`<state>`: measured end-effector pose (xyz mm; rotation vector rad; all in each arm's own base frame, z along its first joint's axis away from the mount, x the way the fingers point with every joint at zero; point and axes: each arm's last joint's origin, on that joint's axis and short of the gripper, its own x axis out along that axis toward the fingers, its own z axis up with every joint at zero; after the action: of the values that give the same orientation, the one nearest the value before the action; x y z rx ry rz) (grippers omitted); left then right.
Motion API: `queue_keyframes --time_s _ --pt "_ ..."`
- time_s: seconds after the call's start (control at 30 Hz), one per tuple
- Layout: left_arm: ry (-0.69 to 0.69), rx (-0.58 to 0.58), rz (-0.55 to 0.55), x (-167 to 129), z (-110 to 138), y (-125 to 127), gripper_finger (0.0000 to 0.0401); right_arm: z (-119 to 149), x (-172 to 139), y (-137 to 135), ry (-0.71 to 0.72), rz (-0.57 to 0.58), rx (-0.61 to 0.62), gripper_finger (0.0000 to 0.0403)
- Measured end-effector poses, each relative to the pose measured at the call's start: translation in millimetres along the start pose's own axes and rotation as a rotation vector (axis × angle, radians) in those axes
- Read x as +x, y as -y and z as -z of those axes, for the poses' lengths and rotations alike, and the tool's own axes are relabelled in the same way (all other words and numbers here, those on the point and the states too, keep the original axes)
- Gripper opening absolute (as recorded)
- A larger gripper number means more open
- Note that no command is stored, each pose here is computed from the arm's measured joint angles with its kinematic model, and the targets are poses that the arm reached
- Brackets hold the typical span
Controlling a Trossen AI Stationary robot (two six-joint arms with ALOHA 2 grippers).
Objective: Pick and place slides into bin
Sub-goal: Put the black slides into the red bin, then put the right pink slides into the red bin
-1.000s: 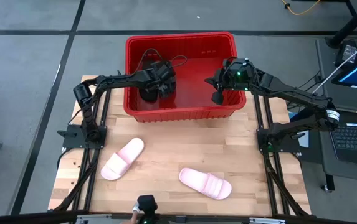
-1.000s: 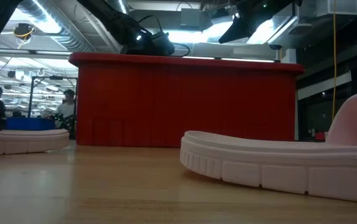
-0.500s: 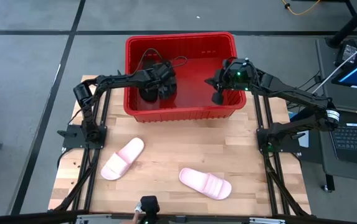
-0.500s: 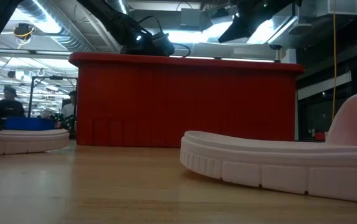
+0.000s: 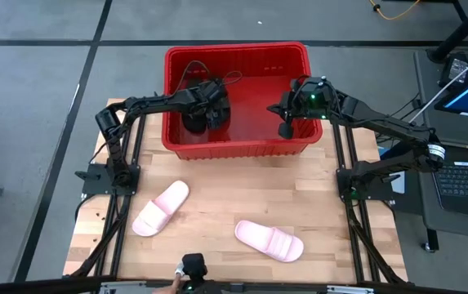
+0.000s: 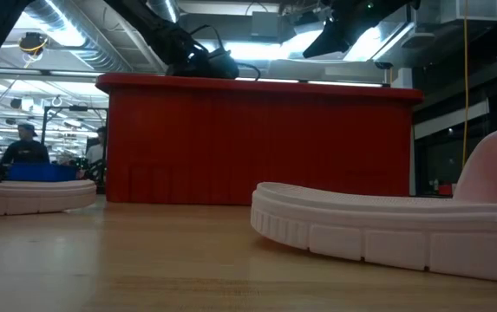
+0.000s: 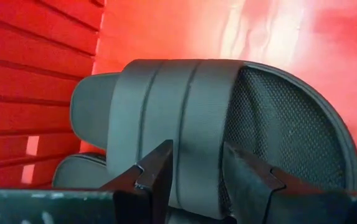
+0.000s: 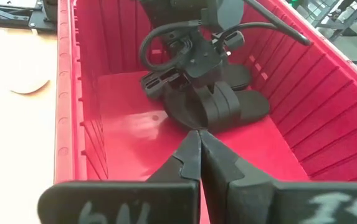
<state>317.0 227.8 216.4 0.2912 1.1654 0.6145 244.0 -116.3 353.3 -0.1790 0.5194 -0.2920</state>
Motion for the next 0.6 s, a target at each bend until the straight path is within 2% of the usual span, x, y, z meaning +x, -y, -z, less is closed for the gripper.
queue_keyframes --time_s 0.23,0.6 --pt "-0.029 -0.022 0.078 -1.8 3.2 2.6 0.0130 0.0 0.0 0.0 0.000 0.000 0.000 0.0006" --pt "0.012 -0.023 0.081 -15.9 -13.3 1.7 0.0130 -0.1 0.0 0.0 0.000 0.001 0.000 0.0006"
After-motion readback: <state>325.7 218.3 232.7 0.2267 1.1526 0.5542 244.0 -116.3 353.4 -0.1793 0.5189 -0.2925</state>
